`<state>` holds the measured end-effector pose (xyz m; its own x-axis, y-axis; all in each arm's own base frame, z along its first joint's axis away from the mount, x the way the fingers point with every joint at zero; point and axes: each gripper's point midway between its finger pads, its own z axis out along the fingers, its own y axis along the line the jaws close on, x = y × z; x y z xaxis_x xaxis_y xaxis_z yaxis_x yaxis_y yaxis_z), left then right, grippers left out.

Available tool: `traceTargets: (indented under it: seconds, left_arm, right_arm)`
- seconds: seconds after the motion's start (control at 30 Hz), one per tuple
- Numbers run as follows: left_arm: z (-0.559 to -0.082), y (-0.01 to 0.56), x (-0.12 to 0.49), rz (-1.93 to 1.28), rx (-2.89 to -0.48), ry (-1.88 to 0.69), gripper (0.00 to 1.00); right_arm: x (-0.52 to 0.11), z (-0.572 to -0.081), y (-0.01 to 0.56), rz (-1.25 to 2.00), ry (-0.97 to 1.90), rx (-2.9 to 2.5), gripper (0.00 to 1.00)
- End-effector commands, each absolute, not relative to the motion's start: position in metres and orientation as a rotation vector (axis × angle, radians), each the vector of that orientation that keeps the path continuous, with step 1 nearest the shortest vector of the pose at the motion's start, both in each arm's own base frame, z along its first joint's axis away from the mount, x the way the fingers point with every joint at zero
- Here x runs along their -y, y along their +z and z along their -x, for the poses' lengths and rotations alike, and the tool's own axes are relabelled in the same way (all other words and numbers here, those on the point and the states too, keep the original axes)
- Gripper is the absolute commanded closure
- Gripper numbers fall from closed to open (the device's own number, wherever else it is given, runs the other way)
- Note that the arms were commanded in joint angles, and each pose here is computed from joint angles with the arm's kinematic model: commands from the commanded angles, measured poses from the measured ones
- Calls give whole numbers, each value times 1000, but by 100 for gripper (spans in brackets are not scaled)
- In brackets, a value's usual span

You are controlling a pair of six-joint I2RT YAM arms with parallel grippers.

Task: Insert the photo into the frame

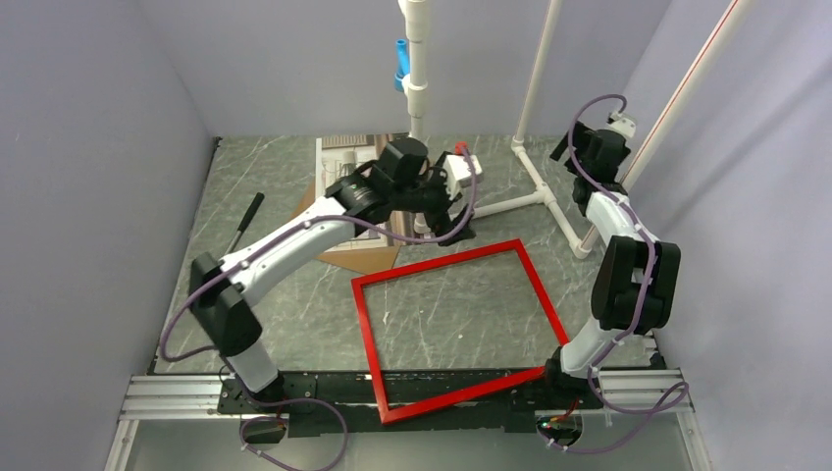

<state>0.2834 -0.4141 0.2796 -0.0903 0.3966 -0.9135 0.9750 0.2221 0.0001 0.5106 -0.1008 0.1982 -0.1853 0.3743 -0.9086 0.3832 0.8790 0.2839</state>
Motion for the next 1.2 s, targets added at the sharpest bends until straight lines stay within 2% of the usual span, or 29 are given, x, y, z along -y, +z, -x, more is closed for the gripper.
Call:
traceTargets:
  seconds: [0.0,0.17,0.33,0.57,0.83,1.03,1.17]
  left_arm:
    - [-271,335,390,-1158,-1559,-858,1]
    - [-267,352,353,-949,-1682,-826,1]
    - [-268,356,304,-753,-1765,-783,1]
    - [-289,320,212,-465,-1980,-626,1]
    - [-303,285,142,-300,-2122,-528,1]
    - [-317,267,83,-156,-2183,-381,0]
    - [-320,258,68,-81,-2167,-327,1]
  right_arm:
    - [36,-530,240,-286,155,-1763,0]
    - [-36,-514,251,-46,292,-1778,0]
    - [-103,-469,254,171,378,-1795,0]
    - [-152,-381,278,317,553,-1723,0]
    - [-212,-302,297,564,677,-1710,0]
    - [-268,-272,306,703,769,-1657,1]
    - [-311,-270,302,771,775,-1653,1]
